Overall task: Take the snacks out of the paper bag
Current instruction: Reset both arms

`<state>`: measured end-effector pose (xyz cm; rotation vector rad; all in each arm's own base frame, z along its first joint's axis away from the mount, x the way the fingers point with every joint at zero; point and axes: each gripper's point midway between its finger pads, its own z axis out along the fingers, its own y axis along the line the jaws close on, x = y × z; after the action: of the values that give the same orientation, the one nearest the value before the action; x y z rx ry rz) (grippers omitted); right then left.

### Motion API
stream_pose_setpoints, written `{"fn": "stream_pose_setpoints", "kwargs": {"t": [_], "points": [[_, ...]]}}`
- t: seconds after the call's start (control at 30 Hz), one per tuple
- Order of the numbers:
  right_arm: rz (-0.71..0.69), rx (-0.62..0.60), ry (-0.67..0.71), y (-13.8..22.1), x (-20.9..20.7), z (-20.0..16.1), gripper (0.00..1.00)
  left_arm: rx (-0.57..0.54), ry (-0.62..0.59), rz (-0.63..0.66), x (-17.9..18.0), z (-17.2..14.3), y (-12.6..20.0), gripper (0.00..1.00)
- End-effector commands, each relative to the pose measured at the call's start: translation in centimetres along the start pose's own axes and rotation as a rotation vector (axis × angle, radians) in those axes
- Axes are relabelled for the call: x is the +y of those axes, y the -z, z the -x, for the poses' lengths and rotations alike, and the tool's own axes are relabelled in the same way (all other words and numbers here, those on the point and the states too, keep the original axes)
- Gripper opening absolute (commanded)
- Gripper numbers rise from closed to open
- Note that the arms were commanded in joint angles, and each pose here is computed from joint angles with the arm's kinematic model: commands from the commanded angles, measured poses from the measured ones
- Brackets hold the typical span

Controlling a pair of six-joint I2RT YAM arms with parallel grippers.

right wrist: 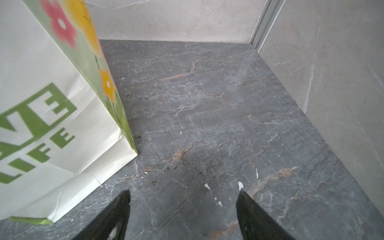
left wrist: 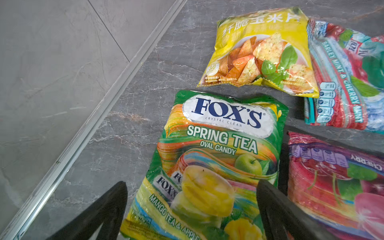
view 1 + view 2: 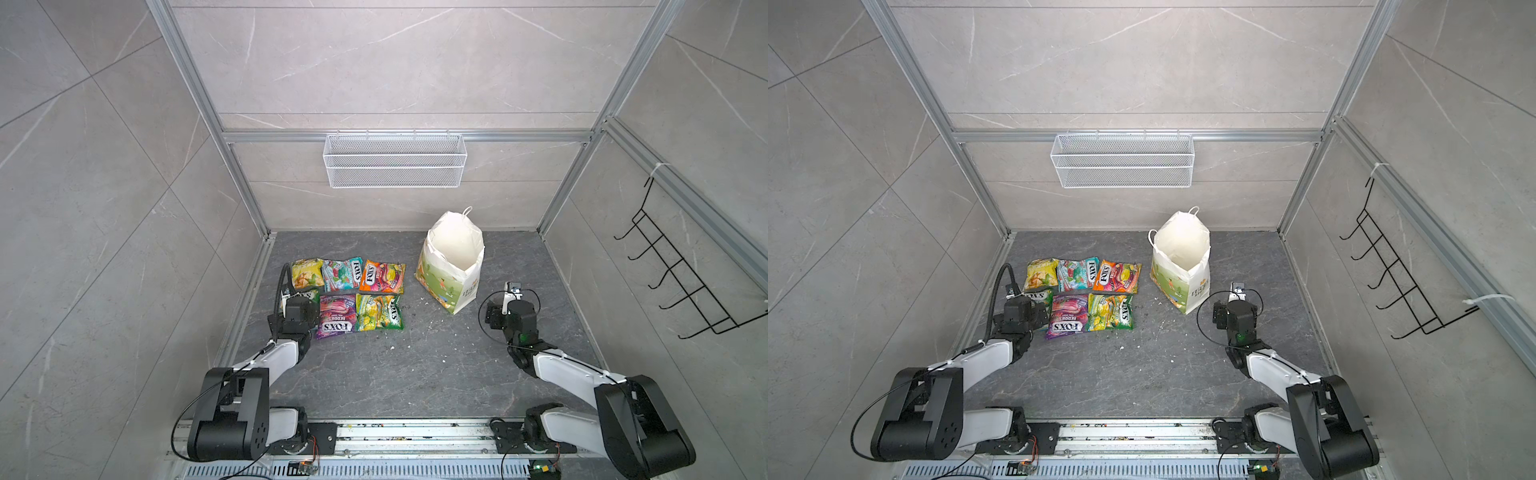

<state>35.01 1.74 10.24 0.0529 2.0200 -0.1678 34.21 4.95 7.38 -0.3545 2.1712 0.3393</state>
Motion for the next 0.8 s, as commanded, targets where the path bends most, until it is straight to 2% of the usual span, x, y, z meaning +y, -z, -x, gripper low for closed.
{"fn": "stream_pose_setpoints", "kwargs": {"t": [0.0,0.23,0.33,0.4,0.5,0.77], "points": [[-0.010,-0.098,0.009,0.0,0.0,1.9,0.82,-0.155,0.025,-0.085,-1.6,3.9,0.2,0.99],[0.067,-0.166,0.049,-0.6,1.6,2.7,0.82,-0.183,-0.073,-0.190,-3.6,4.1,0.4,0.99],[0.054,-0.210,0.044,-1.2,1.5,2.2,0.83,-0.254,-0.123,-0.236,-4.3,4.3,1.0,0.98],[0.058,-0.198,0.043,-1.5,1.7,1.8,0.83,-0.329,-0.124,-0.248,-4.3,4.4,1.5,0.99],[0.046,-0.208,0.011,-1.6,1.0,1.4,0.84,-0.340,-0.155,-0.304,-5.2,3.5,1.5,0.99],[0.082,-0.222,0.019,-1.6,1.4,0.9,0.84,-0.371,-0.156,-0.332,-5.5,2.8,1.7,0.99]]}}
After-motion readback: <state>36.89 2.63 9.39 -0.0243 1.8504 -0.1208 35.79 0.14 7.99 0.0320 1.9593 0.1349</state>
